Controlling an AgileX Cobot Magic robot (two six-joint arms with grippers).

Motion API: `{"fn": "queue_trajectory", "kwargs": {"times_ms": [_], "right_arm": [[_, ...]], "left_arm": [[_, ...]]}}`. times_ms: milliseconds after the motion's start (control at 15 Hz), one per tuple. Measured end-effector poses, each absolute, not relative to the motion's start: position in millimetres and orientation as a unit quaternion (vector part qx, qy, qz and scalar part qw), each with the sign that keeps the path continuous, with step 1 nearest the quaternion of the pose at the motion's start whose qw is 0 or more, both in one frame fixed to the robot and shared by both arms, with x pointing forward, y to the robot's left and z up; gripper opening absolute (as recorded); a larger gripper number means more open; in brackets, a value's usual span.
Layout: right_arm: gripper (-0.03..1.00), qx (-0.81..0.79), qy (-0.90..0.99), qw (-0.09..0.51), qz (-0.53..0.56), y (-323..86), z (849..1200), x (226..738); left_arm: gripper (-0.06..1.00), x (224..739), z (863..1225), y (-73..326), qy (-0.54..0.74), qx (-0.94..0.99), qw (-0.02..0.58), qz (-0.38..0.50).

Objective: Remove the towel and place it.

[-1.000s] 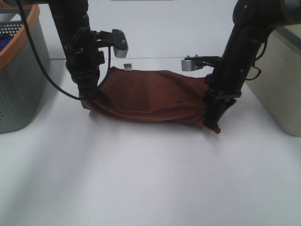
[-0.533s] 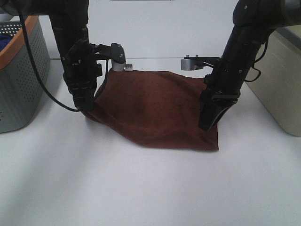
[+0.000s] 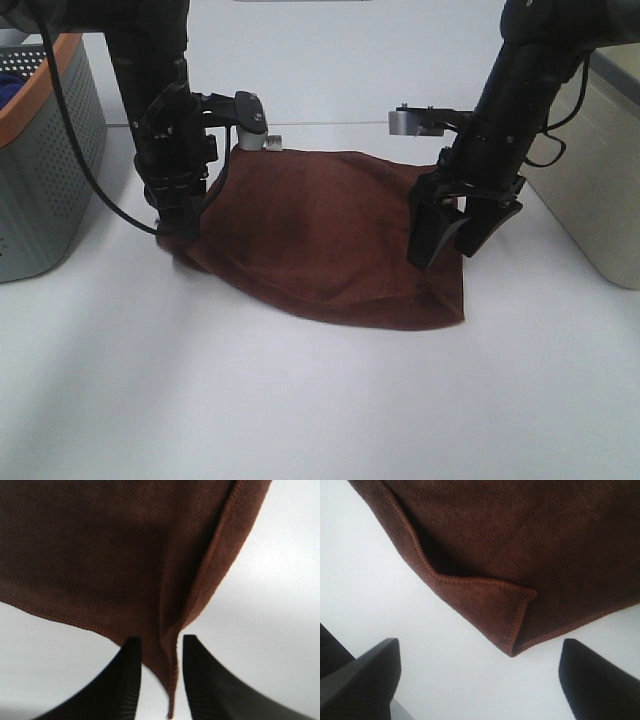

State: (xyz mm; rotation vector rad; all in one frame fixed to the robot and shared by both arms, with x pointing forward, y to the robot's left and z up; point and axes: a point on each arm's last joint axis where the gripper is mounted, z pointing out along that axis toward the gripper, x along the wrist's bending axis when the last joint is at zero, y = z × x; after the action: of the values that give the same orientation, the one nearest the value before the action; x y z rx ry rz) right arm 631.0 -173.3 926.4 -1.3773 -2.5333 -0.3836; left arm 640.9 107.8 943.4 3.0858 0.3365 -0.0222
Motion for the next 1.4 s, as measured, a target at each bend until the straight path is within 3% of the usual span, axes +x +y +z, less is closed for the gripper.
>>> {"fn": "queue_trajectory", "kwargs": {"times_ms": [200,533,667,867,933,1200,1400], "right_arm": [[0.75,-0.472,-0.864,0.101,-0.145,-173.7,944.1,629.5],[0.75,-0.469,-0.864,0.076,-0.167,-174.7,973.0,625.3],[0.75,-0.472,-0.861,0.065,-0.178,-175.3,985.9,622.7],[0.75,-0.480,-0.854,0.053,-0.191,-176.2,1002.7,618.8],[0.75,-0.483,-0.852,0.049,-0.195,-176.6,1008.3,617.3],[0.75,-0.485,-0.847,0.029,-0.215,-178.3,1032.3,610.1],[0.75,-0.512,-0.823,-0.002,-0.248,-179.7,1068.7,607.9]], "left_arm": [[0.47,640.3,943.5,106.4,0.124,0.992,0.025,-0.012],[0.49,640.2,943.5,106.2,0.154,0.988,0.026,-0.013],[0.54,639.9,947.5,106.4,0.165,0.986,0.029,-0.009],[0.90,638.9,957.8,106.9,0.169,0.985,0.036,0.000],[0.95,638.5,958.7,106.6,0.178,0.983,0.038,-0.001],[0.99,643.2,974.0,104.3,0.237,0.970,0.054,0.017],[0.99,654.9,1048.0,95.8,0.318,0.932,0.150,0.087]]}}
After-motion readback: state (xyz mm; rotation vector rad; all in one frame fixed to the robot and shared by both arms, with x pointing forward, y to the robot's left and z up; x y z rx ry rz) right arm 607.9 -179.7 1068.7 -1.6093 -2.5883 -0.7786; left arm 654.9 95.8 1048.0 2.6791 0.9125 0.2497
